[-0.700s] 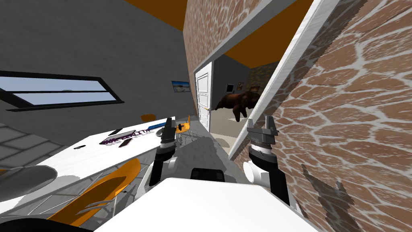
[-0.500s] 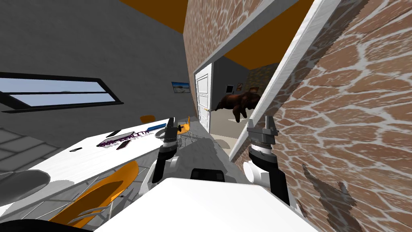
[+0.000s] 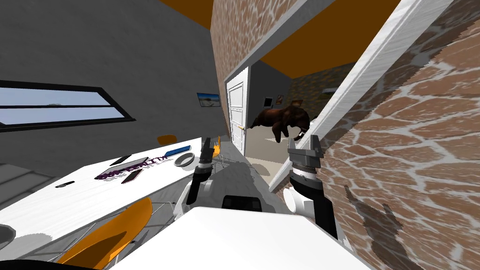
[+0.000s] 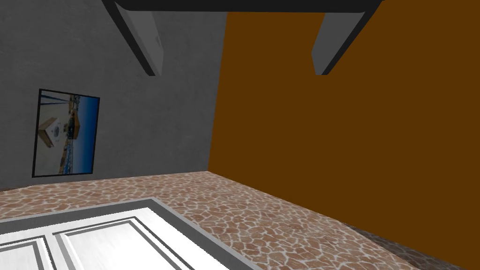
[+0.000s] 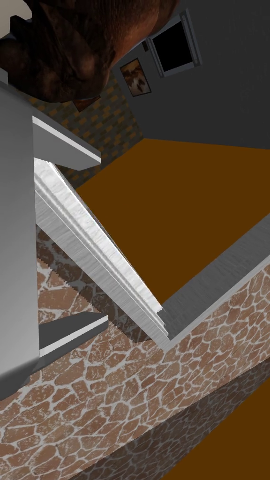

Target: Push the door open

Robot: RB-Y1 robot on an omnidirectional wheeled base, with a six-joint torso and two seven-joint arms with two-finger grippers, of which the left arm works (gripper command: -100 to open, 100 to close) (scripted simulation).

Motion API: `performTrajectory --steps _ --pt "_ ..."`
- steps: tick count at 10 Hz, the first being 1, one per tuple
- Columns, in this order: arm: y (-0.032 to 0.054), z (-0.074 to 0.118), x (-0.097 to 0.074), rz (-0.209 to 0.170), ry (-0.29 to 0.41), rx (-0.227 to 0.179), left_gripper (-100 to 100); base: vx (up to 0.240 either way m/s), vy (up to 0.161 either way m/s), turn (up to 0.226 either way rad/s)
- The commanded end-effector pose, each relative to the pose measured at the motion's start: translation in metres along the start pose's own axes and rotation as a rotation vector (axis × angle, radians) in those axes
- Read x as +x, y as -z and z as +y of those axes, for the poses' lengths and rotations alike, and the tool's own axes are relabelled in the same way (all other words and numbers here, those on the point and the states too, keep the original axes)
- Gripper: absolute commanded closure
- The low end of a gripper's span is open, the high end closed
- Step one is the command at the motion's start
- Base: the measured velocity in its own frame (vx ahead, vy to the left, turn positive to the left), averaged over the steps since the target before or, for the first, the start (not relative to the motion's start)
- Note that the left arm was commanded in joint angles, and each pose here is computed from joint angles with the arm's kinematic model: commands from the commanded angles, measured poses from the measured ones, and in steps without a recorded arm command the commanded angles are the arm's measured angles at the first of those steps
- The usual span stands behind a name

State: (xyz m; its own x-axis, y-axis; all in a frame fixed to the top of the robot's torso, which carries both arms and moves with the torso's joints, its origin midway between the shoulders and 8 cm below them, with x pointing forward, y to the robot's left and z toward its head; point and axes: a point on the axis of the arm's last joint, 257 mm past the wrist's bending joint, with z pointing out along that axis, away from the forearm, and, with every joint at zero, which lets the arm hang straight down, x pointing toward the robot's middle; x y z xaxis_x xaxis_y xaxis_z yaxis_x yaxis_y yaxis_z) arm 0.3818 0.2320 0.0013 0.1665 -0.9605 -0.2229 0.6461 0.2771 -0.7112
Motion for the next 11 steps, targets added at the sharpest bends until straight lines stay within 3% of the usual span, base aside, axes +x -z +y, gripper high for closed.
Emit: performTrajectory --steps 1,5,11 --pt "-0.0005 0.007 0.008 0.02 0.028 -0.007 -100 0.136 0.033 -0.017" --pt "-0.0032 0.032 0.044 0.092 0.121 -0.036 -100 0.155 0.06 -0.024" --pt "-0.0039 0.054 0.081 0.162 0.206 -0.067 -100 0.102 0.044 -0.016"
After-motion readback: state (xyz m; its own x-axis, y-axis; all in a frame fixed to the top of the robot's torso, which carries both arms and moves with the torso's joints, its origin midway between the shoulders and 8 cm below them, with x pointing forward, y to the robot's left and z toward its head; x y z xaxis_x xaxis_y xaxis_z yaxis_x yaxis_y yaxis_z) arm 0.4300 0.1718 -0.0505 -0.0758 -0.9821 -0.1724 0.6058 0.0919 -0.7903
